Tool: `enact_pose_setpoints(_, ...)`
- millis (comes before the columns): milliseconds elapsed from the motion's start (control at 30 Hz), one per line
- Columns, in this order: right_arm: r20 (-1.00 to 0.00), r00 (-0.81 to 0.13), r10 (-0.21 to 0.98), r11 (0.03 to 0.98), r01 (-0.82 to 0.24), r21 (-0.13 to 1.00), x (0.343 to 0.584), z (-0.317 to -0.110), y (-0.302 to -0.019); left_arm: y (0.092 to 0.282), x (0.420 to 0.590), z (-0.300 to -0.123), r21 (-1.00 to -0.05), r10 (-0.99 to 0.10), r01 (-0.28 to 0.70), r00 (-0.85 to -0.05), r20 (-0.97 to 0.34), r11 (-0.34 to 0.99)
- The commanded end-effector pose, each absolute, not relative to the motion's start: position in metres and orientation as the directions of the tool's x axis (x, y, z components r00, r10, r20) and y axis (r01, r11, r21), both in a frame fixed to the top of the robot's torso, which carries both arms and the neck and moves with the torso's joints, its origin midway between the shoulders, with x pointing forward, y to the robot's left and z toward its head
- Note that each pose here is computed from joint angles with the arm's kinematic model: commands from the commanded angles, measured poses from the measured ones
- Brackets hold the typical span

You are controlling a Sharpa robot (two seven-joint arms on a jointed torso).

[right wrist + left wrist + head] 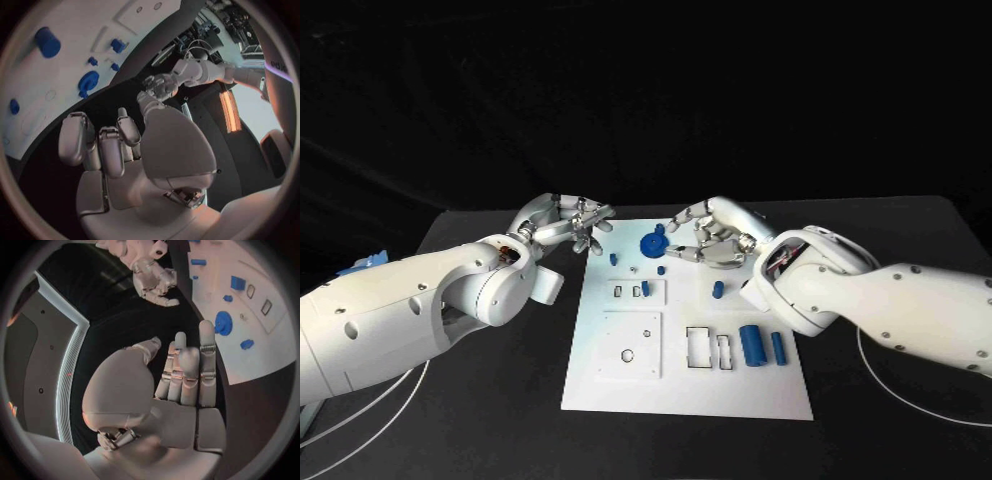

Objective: Assemble the parts on the task board

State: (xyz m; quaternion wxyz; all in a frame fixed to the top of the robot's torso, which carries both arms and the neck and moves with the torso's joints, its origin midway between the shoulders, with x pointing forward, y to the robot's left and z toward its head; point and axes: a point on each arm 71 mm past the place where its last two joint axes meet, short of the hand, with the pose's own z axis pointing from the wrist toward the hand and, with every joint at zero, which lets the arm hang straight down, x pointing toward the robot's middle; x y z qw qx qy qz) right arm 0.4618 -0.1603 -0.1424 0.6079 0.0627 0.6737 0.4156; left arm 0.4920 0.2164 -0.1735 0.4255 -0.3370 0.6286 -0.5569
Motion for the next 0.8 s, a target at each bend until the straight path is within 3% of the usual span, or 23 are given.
enact_pose_setpoints(33, -0.633, -0.331, 0.7, 0.544, -0.327, 0.773, 0.465, -0.135, -0.175, 0.208, 0.489, -0.187, -0.911, -0.764, 0.013, -0.539, -0.355, 0.413)
enact_pose_setpoints(267, -0.621, -0.271, 0.735, 0.557, -0.28, 0.782, 0.477, -0.123, -0.21, 0.2, 0.495, -0.186, -0.751, -0.588, -0.003, -0.625, -0.514, 0.66)
enact_pose_setpoints(800, -0.638, -0.229, 0.735, 0.594, -0.237, 0.769, 0.484, -0.122, -0.232, 0.173, 0.51, -0.176, -0.503, -0.376, 0.002, -0.661, -0.65, 0.865)
